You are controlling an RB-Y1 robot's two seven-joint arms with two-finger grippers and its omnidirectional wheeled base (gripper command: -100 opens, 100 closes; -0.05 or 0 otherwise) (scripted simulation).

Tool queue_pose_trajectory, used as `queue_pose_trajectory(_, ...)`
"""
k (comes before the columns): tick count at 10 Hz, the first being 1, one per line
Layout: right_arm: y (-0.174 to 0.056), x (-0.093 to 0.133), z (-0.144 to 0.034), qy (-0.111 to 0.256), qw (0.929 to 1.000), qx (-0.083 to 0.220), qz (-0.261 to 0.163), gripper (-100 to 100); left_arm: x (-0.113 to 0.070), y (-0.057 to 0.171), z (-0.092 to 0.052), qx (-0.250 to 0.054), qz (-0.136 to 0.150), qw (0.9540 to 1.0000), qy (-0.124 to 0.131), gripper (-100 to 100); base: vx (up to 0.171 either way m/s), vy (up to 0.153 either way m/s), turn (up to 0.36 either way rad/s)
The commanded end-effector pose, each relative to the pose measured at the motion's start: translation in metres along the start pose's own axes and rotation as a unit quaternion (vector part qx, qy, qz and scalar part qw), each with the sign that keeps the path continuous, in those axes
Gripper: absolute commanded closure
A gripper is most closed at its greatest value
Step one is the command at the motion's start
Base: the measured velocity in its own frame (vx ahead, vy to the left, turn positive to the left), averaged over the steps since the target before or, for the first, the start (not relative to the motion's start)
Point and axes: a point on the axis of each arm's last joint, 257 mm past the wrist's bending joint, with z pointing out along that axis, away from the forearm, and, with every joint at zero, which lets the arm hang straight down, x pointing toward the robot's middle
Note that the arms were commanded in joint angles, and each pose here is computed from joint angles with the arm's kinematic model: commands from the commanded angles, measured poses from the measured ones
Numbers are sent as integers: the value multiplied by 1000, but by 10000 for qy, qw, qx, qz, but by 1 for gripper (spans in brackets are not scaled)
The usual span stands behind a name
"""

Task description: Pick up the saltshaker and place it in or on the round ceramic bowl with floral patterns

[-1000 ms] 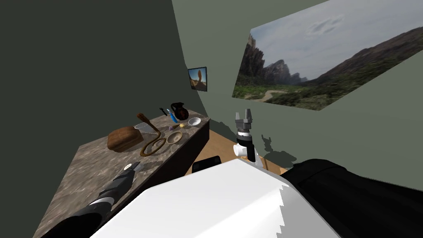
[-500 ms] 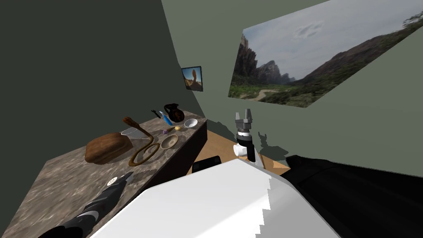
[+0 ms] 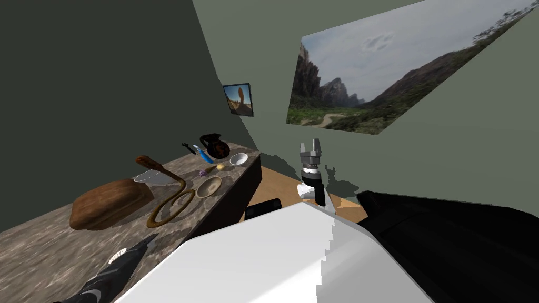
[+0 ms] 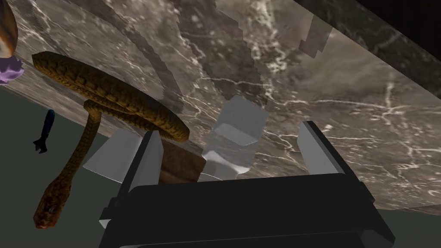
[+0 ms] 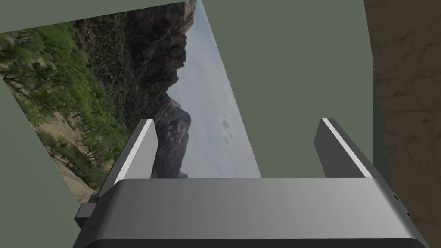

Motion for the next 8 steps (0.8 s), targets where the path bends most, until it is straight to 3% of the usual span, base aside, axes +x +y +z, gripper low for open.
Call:
queue_pose_trajectory(1,0,0,0,0,10000,0,0,0,-8,21,-5,-363,102,9993,6,-100,35,3,-116)
queue_pose_trajectory(5,0,0,0,0,10000,0,0,0,-27,69,-20,-1268,393,9911,21,-100,45,0,-176)
queue_pose_trajectory(8,0,0,0,0,10000,0,0,0,-36,90,-30,-1711,546,9837,34,-100,36,3,-115)
